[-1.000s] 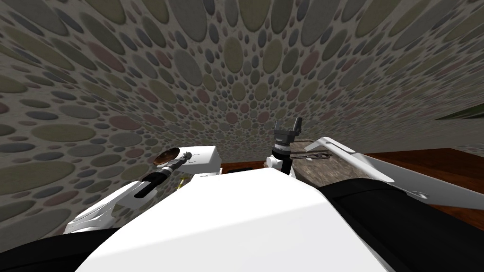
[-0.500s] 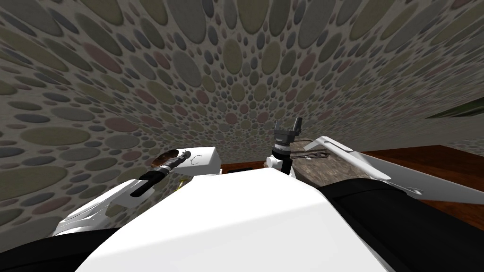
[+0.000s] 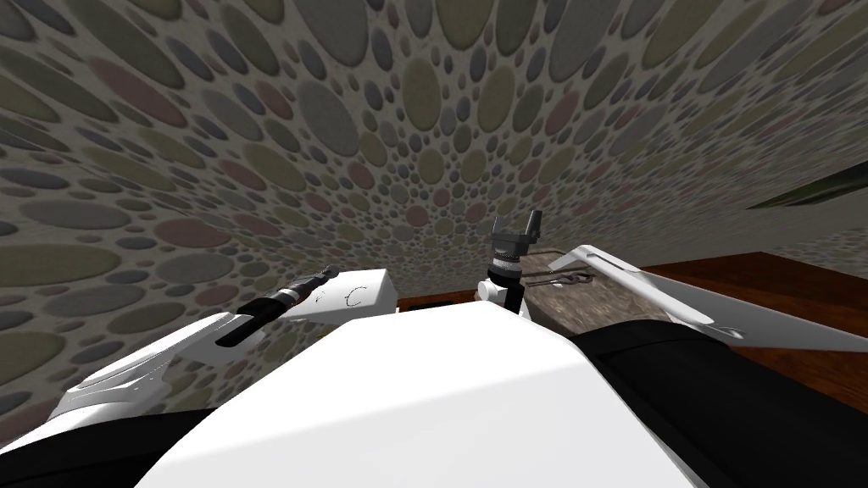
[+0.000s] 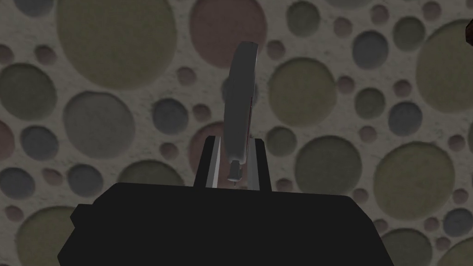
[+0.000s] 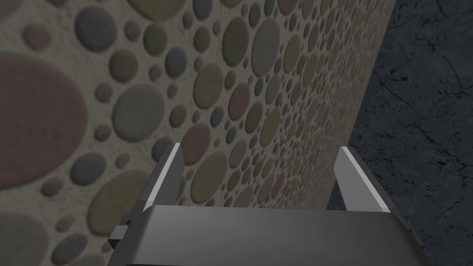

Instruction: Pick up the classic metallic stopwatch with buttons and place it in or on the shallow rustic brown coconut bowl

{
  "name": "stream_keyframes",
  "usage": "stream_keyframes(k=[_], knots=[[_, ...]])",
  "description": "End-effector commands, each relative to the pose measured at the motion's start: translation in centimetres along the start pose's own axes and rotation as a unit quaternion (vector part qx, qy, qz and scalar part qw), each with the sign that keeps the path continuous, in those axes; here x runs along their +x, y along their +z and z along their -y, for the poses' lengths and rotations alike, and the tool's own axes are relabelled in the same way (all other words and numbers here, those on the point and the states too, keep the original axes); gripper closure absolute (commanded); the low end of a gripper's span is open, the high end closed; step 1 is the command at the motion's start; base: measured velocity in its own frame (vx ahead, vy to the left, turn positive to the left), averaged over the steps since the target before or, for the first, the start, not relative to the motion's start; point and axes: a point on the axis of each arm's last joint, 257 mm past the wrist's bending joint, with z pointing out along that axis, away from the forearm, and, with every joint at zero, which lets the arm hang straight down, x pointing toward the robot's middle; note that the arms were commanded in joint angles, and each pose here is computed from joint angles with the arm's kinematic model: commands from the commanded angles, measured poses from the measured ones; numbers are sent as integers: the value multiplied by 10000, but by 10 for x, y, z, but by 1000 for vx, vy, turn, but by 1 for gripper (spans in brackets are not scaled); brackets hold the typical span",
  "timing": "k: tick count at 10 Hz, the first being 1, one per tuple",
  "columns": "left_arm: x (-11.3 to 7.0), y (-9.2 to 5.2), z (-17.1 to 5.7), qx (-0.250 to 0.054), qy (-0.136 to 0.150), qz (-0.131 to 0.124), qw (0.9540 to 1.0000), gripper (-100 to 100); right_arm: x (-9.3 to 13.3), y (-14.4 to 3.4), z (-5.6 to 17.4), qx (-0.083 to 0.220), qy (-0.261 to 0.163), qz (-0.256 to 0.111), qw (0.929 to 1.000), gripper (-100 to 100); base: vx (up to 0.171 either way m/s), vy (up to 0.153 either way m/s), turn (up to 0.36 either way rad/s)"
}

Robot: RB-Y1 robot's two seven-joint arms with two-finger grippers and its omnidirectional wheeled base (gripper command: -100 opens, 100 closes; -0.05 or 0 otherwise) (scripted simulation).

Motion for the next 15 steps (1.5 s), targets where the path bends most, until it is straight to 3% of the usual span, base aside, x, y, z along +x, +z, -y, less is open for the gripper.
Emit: stream_keyframes(k=[1, 6, 10, 15], knots=[[-14, -1, 2, 69, 19, 2, 10000, 100, 0, 0, 0, 0, 0, 0, 10000, 0, 54, 53, -43], [-39, -3, 6, 160, 62, -34, 9998, 100, 0, 0, 0, 0, 0, 0, 10000, 0, 47, 63, 15], [-39, -10, 1, 106, 116, -112, 9998, 100, 0, 0, 0, 0, -1, -1, 10000, 0, -37, 166, 208], [-37, -12, 0, 93, 137, -133, 9998, 100, 0, 0, 0, 0, 1, 0, 10000, 0, 13, 6, 44]])
